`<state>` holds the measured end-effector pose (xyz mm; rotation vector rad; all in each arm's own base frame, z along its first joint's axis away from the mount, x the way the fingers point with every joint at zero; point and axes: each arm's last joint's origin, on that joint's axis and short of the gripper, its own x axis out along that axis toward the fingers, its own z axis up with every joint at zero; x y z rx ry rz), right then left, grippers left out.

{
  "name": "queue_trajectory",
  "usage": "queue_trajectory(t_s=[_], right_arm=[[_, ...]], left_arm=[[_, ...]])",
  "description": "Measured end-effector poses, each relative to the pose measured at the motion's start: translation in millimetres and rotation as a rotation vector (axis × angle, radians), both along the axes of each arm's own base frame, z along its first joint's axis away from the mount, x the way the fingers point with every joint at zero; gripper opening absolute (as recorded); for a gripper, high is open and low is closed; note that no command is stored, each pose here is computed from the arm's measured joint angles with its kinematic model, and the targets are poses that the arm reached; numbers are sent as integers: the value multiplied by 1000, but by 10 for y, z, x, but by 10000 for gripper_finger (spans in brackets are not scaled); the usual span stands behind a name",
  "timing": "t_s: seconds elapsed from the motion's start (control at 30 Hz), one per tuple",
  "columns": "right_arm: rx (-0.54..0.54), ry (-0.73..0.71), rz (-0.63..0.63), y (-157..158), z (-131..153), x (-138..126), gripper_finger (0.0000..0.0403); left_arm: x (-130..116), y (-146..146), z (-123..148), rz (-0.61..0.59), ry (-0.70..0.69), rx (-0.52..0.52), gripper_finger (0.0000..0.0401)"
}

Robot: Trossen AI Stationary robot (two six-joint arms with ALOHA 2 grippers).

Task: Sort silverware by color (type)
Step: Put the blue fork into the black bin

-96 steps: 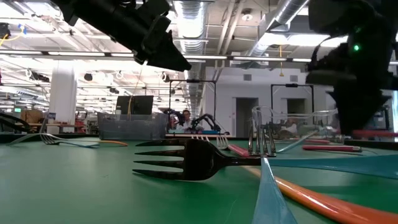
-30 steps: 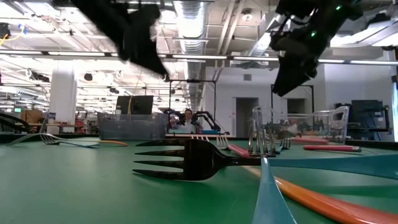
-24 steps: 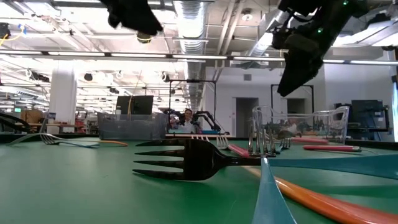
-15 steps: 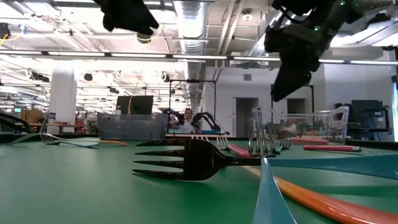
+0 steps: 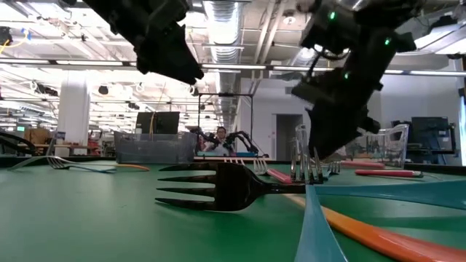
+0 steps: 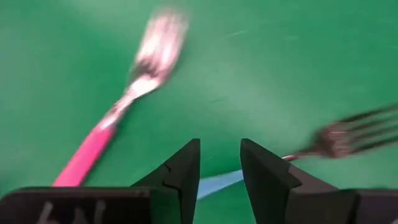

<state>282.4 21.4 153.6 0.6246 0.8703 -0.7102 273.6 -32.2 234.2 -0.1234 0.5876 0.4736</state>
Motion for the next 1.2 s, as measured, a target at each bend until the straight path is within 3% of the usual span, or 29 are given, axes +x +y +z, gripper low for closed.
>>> queue_trajectory(t_s=[0.1,0.53,0.87,1.0,1.2], right_arm=[[-14,37,-102,-45,-58,-40,148],[-27,92,-219,12,-289,-28,179],[-41,32,-243,69,-12,-164,180],[-45,45,-245,66,-13,-180,180],[-11,122,-348,69,-179,-210,180]], left_arm=[[33,-6,-60,-3,22,2,180],[44,-27,-63,-2,13,9,180],[41,-18,-61,19,10,29,180],[41,-17,-60,24,10,33,180],[39,-16,-64,25,12,34,180]])
